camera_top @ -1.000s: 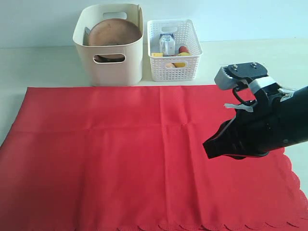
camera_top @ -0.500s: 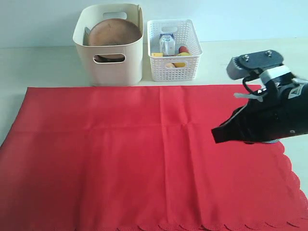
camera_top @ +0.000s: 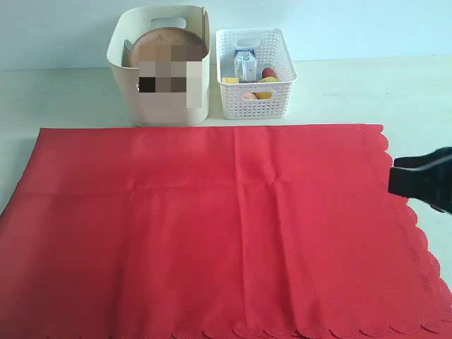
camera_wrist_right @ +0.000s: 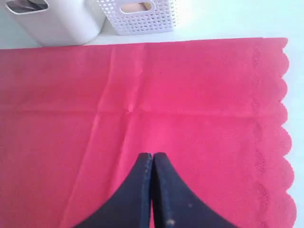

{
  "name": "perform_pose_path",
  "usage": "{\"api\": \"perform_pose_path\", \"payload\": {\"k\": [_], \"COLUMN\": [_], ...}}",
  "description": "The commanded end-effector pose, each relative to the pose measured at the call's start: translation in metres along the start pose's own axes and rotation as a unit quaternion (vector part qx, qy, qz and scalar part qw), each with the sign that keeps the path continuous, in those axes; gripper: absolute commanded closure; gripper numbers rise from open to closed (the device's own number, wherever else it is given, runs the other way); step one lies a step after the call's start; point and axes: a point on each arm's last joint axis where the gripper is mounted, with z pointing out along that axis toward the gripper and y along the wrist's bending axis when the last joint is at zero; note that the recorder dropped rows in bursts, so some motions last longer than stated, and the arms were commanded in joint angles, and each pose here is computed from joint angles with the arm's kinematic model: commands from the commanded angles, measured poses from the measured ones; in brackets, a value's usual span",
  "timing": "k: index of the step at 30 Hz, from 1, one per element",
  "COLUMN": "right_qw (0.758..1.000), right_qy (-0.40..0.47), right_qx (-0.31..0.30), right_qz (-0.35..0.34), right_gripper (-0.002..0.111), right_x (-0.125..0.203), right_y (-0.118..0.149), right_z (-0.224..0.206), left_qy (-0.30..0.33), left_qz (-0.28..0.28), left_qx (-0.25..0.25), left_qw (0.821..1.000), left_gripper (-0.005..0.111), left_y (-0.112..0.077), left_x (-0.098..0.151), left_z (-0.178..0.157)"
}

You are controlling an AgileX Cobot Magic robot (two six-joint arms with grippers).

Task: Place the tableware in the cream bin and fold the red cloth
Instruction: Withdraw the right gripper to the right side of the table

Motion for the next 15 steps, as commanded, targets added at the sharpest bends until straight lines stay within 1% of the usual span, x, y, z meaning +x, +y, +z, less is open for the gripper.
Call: {"api": "perform_pose_path", "payload": {"k": [1, 5, 7, 11, 15], "right_qw": [0.997, 0.987, 0.983, 0.981, 0.979], "right_qy": [-0.066, -0.144, -0.166, -0.173, -0.181], "right_qx": [-0.028, -0.064, -0.074, -0.075, -0.079], "right_qz": [0.002, -0.026, -0.037, -0.048, -0.046], "right_gripper": [0.108, 0.108, 0.108, 0.108, 0.108], "right_x": [0.017, 0.036, 0.045, 0.056, 0.056], "right_y": [-0.007, -0.012, -0.015, -0.019, -0.019], "right_z": [-0.009, -0.014, -0.015, -0.016, -0.017], "left_qy": [-0.009, -0.009, -0.009, -0.009, -0.009], "left_qz": [0.000, 0.000, 0.000, 0.000, 0.000], "left_qx": [-0.001, -0.001, -0.001, -0.001, -0.001], "left_qw": [1.000, 1.000, 1.000, 1.000, 1.000], "left_gripper": [0.107, 0.107, 0.107, 0.107, 0.107], "left_y": [0.000, 0.000, 0.000, 0.000, 0.000], "left_x": [-0.001, -0.001, -0.001, -0.001, -0.001], "left_z": [0.000, 0.000, 0.000, 0.000, 0.000]}}
